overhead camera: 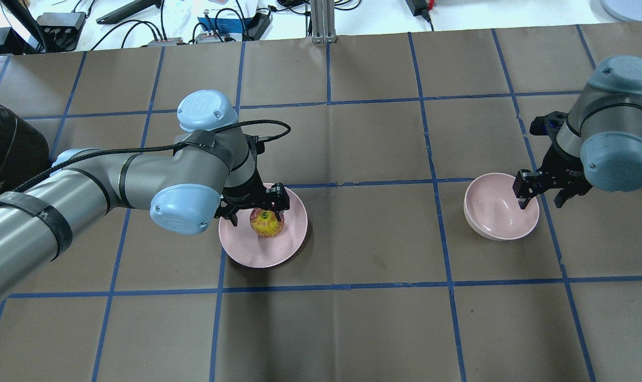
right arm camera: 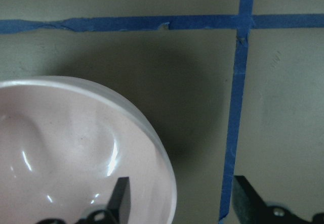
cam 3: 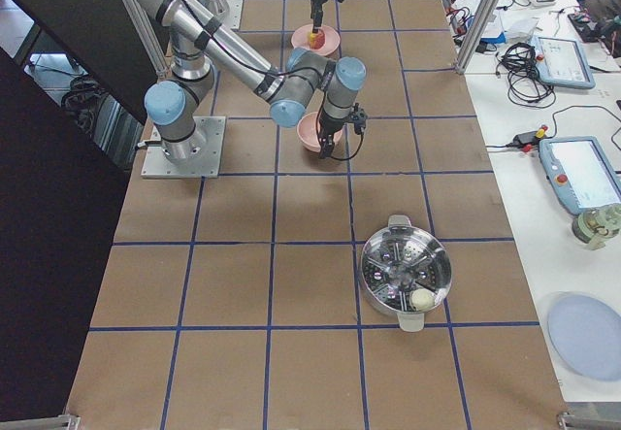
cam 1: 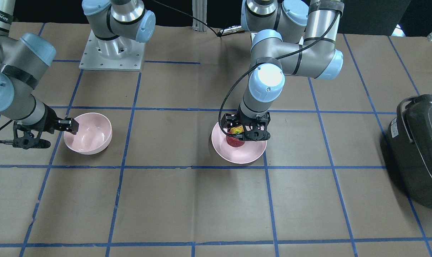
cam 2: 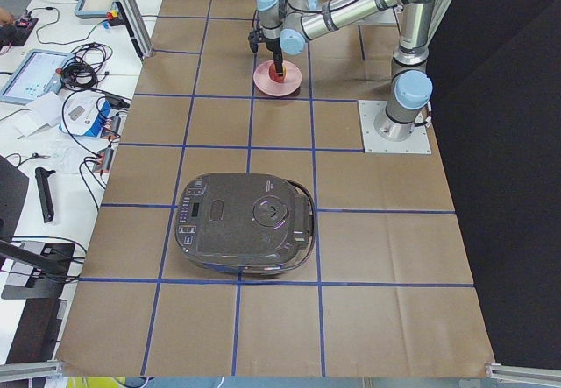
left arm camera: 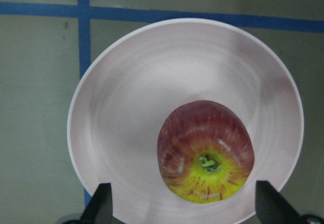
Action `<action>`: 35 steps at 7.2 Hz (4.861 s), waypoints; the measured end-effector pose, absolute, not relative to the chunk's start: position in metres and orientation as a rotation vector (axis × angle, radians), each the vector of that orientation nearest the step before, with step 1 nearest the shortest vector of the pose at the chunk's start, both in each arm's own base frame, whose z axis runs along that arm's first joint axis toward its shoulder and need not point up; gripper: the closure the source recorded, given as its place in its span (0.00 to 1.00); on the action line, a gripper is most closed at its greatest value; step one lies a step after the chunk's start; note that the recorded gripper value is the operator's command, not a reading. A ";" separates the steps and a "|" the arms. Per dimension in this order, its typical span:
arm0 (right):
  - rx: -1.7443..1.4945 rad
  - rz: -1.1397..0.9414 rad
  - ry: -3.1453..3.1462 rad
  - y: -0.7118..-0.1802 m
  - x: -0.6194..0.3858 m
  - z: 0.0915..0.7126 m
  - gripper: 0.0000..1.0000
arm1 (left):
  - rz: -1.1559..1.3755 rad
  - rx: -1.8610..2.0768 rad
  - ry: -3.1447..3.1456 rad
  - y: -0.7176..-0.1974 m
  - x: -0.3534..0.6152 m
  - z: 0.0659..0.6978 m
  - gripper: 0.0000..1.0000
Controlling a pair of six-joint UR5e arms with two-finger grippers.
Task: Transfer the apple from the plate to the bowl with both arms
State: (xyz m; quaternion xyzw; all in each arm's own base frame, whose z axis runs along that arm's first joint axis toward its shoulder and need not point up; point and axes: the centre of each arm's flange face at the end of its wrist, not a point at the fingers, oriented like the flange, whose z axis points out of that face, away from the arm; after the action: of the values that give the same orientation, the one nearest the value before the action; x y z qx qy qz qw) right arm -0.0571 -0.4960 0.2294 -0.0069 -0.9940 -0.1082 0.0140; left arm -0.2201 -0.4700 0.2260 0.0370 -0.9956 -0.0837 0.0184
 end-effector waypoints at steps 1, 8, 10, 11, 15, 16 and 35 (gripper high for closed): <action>-0.027 -0.341 -3.097 -0.496 -0.057 0.229 1.00 | -0.278 0.114 -3.083 -0.470 -0.222 0.221 0.00; -0.192 -0.243 -3.201 -0.529 0.060 0.287 1.00 | -0.253 -0.018 -3.085 -0.473 -0.238 0.203 0.86; -0.207 -0.271 -3.200 -0.526 0.111 0.277 0.98 | -0.193 -0.035 -3.086 -0.478 -0.237 0.219 0.90; -0.219 -0.297 -3.196 -0.522 0.119 0.269 0.95 | -0.161 -0.038 -3.085 -0.482 -0.238 0.231 0.90; -0.248 -0.384 -3.205 -0.510 0.127 0.250 0.10 | -0.118 0.060 -3.081 -0.469 -0.279 0.284 0.90; -0.269 -0.378 -3.210 -0.511 0.128 0.251 0.05 | -0.105 0.119 -3.079 -0.457 -0.302 0.293 0.90; -0.234 -0.015 -2.961 -0.549 0.036 0.453 0.00 | -0.187 0.699 -2.906 -0.490 -0.470 0.292 0.00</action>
State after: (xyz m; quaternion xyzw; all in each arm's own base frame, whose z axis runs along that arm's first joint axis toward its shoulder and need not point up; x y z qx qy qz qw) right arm 0.0364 -0.5488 0.4531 -0.0784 -0.9932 -0.0049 0.0858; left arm -0.4700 -0.4899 0.2920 0.2327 -0.9678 -0.0623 0.0735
